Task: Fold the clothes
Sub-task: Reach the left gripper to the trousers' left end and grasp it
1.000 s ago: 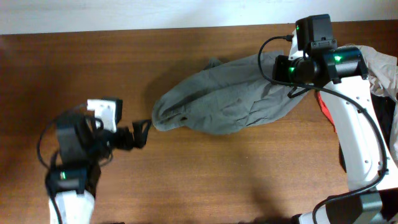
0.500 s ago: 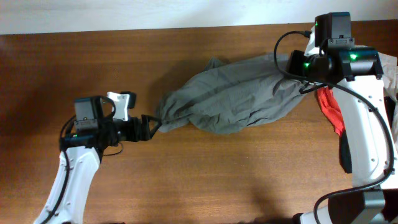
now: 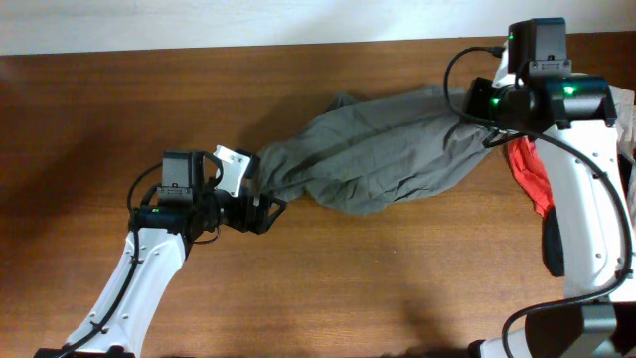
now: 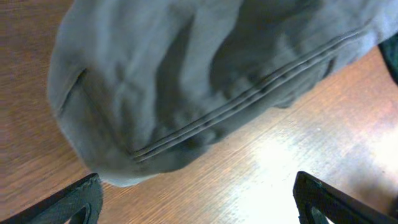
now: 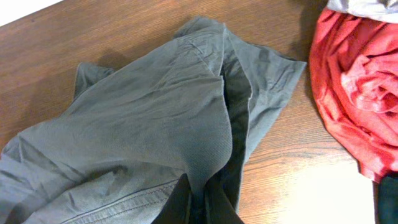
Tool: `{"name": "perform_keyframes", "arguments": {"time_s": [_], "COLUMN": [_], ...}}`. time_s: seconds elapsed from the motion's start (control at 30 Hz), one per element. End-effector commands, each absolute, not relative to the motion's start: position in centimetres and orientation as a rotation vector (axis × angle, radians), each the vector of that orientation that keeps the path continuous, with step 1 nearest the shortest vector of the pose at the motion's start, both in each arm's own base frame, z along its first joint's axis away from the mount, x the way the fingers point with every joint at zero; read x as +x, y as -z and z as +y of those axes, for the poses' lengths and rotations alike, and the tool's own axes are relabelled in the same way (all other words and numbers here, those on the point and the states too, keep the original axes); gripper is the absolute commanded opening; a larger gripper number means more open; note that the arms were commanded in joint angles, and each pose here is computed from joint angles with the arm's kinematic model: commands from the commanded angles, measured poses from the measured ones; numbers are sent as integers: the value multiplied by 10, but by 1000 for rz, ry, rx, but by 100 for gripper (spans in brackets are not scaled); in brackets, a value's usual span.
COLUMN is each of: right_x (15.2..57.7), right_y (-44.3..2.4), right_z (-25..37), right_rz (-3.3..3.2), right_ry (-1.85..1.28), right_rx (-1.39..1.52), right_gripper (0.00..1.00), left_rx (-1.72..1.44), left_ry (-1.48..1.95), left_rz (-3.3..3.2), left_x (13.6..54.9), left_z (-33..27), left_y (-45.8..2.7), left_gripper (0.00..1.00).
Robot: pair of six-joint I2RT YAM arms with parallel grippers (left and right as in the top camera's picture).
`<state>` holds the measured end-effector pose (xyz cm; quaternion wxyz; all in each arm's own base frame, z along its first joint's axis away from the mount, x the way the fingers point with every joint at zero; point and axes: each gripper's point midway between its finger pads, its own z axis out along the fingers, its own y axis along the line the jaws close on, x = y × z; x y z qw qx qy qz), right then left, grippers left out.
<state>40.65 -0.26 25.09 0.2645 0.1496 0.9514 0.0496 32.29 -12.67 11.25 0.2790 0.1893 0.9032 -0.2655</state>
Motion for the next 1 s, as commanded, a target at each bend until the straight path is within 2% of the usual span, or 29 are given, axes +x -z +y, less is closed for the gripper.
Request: {"name": "perform_keyframes", "arguments": {"time_s": [0.0,0.33,0.5,0.57,0.7,0.83,0.9,0.93,0.97], "right_x": [411,418,418,418,417,416,416,416,415], "right_y": [-265,-272,-274,-275,-278,-279,-281,-282,-284], "right_z": [-10,12,15,16,16,15,15,14,13], "right_rz": [2528,2504,2498,2496,2489,2484,2482,2480,2479], "right_ry": [-143,-318,-336,-344,-344,-341,-337,-333,-320], "right_rx": [415,350,343,339,337,337,337,328,327], "right_gripper": [4,4,4,4,4,4,4,4,4], "left_rx": [521,582,644,659,664,636,616,609,600], "left_ry": [641,411,383,391,389,303,249,228,204], "left_rz": [2420,2385,2401,2423,2439,2410,2400,2396,2388], "left_x": [329,352,357,356,356,369,375,377,380], "left_z": [-121,-119,-137,-141,-142,-134,-128,-126,-123], "left_y": [-111,-102,-78,-68,-60,-64,-75,-83,-96], "left_gripper": [99,99,98,91,67,30,5,0,0]}}
